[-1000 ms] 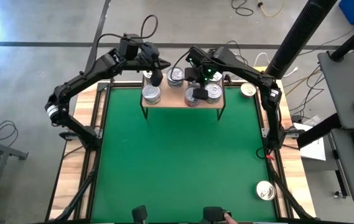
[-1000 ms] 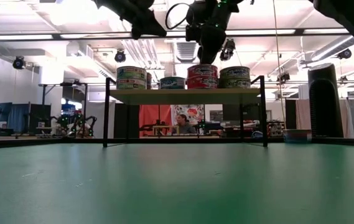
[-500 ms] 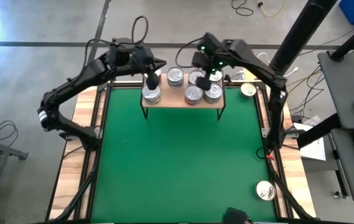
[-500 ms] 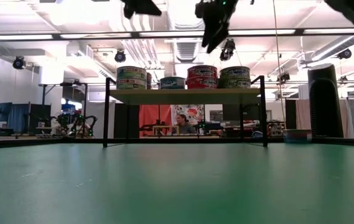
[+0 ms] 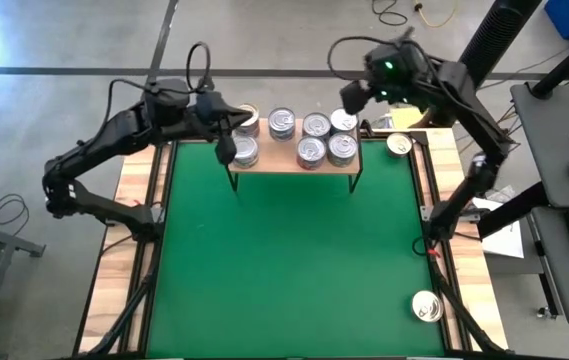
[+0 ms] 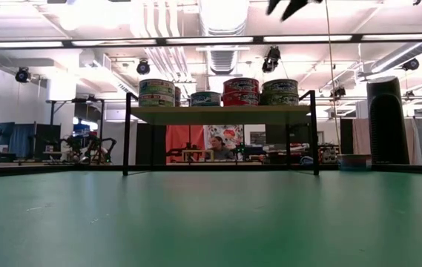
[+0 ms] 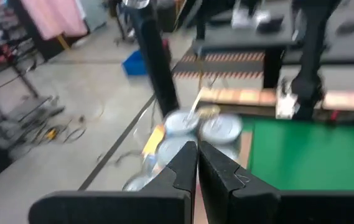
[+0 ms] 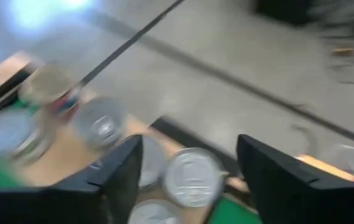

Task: Stack canned seafood by type on shelf
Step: Put the blue pink tuna can on the shelf

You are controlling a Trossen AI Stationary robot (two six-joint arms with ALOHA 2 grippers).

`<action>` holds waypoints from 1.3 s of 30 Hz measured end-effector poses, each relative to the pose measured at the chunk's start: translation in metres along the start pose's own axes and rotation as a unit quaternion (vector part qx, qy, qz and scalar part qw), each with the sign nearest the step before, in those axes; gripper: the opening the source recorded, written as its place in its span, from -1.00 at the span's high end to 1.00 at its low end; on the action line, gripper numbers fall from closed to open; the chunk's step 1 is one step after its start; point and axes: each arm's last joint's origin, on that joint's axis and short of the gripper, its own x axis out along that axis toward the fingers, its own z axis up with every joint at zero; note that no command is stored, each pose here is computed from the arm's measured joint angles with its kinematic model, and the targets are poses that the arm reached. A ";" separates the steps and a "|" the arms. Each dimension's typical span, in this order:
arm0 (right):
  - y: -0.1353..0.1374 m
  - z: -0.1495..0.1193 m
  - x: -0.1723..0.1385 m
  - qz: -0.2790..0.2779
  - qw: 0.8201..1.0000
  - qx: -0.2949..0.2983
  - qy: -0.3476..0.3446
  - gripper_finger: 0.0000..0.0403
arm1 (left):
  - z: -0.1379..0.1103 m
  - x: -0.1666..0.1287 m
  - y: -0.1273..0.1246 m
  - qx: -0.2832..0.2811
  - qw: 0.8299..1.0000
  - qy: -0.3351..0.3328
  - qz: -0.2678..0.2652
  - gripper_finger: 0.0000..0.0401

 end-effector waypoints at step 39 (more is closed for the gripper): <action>-0.120 -0.175 0.142 -0.351 0.666 0.658 -0.019 0.79 | -0.121 -0.138 -0.025 -0.098 0.988 0.037 -0.114 1.00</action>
